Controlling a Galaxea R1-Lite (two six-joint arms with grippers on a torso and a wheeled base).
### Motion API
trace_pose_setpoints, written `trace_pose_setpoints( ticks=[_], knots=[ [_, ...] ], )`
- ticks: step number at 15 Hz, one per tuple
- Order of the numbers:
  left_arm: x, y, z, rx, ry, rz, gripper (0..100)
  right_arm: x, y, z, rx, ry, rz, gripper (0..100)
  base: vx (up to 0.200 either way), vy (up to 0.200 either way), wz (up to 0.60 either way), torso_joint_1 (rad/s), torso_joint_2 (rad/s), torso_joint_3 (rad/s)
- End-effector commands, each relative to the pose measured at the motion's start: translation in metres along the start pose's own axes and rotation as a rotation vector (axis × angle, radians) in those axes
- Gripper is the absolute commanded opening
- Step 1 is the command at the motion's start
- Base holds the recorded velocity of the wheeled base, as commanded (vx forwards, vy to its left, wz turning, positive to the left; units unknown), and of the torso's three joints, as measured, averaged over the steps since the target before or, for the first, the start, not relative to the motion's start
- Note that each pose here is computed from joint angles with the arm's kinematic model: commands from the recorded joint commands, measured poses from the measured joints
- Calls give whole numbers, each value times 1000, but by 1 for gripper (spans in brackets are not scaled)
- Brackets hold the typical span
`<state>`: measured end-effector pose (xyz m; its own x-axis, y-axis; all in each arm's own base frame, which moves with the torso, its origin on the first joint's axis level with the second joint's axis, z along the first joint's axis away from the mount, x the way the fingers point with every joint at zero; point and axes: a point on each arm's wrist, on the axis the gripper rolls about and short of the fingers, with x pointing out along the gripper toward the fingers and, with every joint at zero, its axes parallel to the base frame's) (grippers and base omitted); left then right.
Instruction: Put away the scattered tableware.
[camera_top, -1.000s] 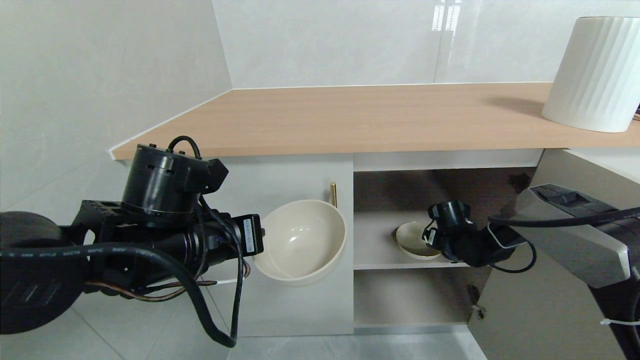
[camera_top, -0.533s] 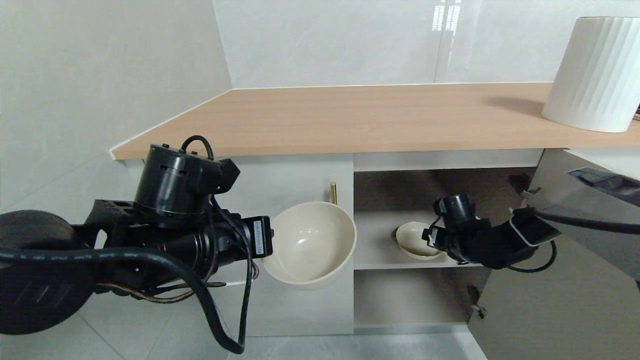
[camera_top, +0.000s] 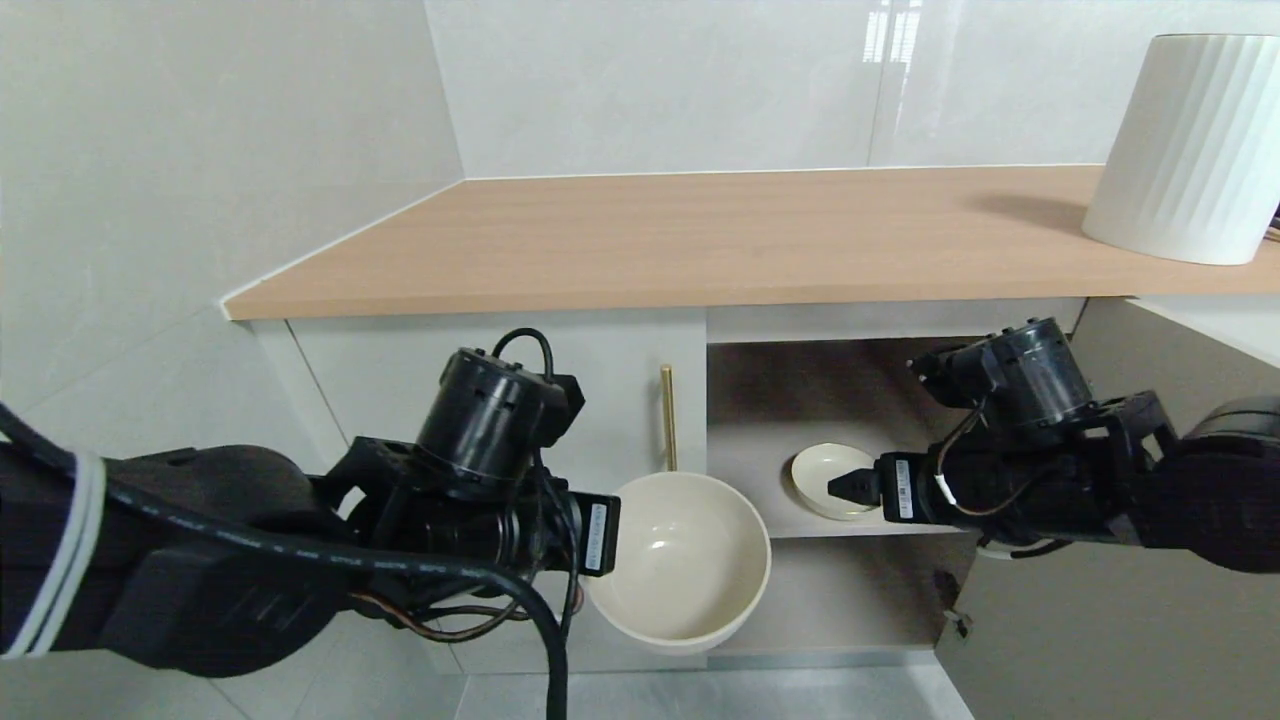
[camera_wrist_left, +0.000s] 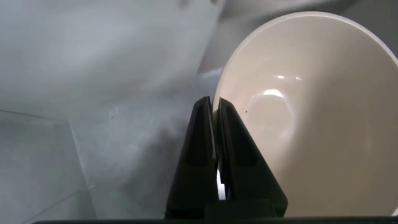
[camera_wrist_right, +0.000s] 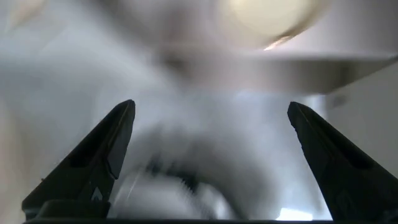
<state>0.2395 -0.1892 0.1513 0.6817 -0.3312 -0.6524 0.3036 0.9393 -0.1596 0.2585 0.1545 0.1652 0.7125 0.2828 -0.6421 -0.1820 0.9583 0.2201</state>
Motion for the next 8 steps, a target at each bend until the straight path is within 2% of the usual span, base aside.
trace_pose_setpoints(
  ticks=[1,3,5,8],
  knots=[
    [19,-14,-15,47,55,21,0,-42,19,0,-41,-38,117,100,0,0,0,0,0,0],
    [28,-24,-22,64,21,45,0,-32,28,-10,-67,11,129,100,0,0,0,0,0,0],
    [35,-30,-28,72,-14,59,0,-20,35,-18,-87,54,128,100,0,0,0,0,0,0],
    [34,-34,-31,80,-17,49,0,2,43,-32,-103,126,113,100,0,0,0,0,0,0]
  ],
)
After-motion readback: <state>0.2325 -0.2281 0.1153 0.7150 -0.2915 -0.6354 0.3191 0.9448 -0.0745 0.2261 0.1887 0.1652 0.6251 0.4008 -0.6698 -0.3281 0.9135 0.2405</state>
